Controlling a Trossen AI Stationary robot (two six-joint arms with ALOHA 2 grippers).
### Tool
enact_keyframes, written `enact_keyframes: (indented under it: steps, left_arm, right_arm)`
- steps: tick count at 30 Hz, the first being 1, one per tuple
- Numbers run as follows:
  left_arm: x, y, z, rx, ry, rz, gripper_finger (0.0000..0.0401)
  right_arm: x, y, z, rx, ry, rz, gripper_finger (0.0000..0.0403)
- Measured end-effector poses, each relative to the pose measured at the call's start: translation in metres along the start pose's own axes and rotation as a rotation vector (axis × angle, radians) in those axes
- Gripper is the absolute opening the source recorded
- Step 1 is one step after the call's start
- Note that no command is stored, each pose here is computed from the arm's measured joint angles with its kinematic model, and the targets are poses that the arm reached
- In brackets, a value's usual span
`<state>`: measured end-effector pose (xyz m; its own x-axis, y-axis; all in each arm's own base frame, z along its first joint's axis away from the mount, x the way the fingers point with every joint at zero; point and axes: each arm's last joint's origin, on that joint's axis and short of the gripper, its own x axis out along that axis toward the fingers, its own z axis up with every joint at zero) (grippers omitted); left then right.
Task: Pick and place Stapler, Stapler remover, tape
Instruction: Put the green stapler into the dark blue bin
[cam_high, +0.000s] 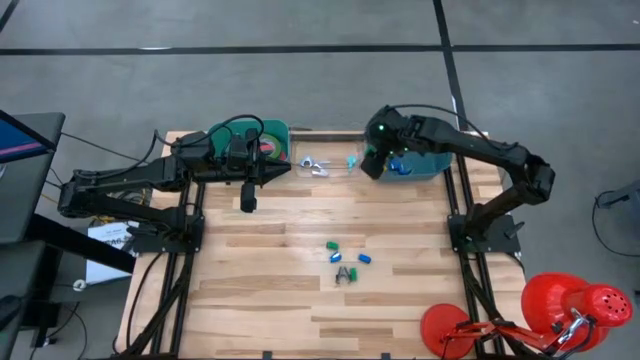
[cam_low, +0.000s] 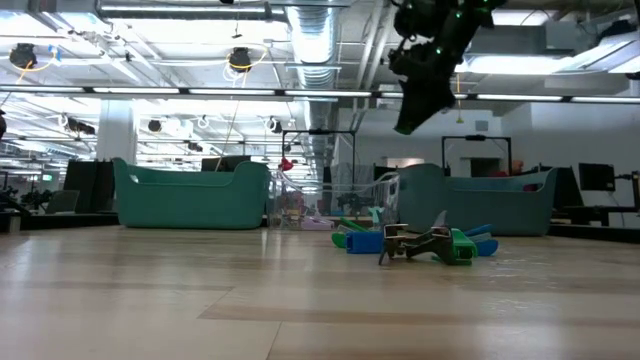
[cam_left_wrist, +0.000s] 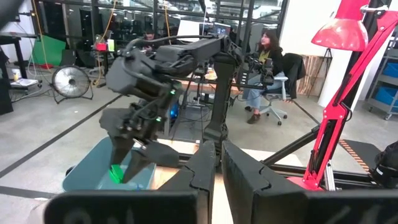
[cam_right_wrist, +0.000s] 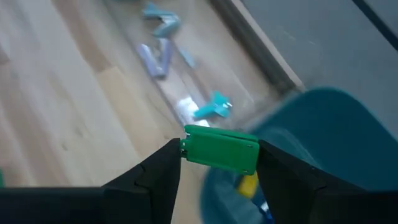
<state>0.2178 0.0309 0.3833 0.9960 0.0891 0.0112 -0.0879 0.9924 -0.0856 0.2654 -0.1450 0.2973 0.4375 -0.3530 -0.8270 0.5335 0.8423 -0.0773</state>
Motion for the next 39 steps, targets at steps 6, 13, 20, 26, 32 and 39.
enact_keyframes:
  steps: [6,13,20,26,32,39]
  left_arm:
    - [0.0,0.0,0.0,0.0,-0.001,0.0,0.0021]
    - [0.0,0.0,0.0,0.0,-0.001,0.0,0.0021]
    - [0.0,0.0,0.0,0.0,-0.001,0.0,0.0021]
    - [0.0,0.0,0.0,0.0,-0.002,0.0,0.0021]
    - [0.0,0.0,0.0,0.0,-0.001,0.0,0.0021]
    - [0.0,0.0,0.0,0.0,-0.002,0.0,0.0021]
  right_arm:
    - [0.002,-0.024,-0.005,0.067,0.057,-0.044,0.0191]
    - [0.005,-0.036,-0.013,0.101,0.139,-0.066,0.0187]
    - [0.021,-0.038,-0.029,0.109,0.192,-0.07,0.0193]
    - [0.038,-0.038,-0.053,0.112,0.27,-0.072,0.019]
    - [0.047,-0.038,-0.063,0.116,0.288,-0.073,0.0189]
    - [0.048,-0.038,-0.064,0.116,0.29,-0.073,0.0195]
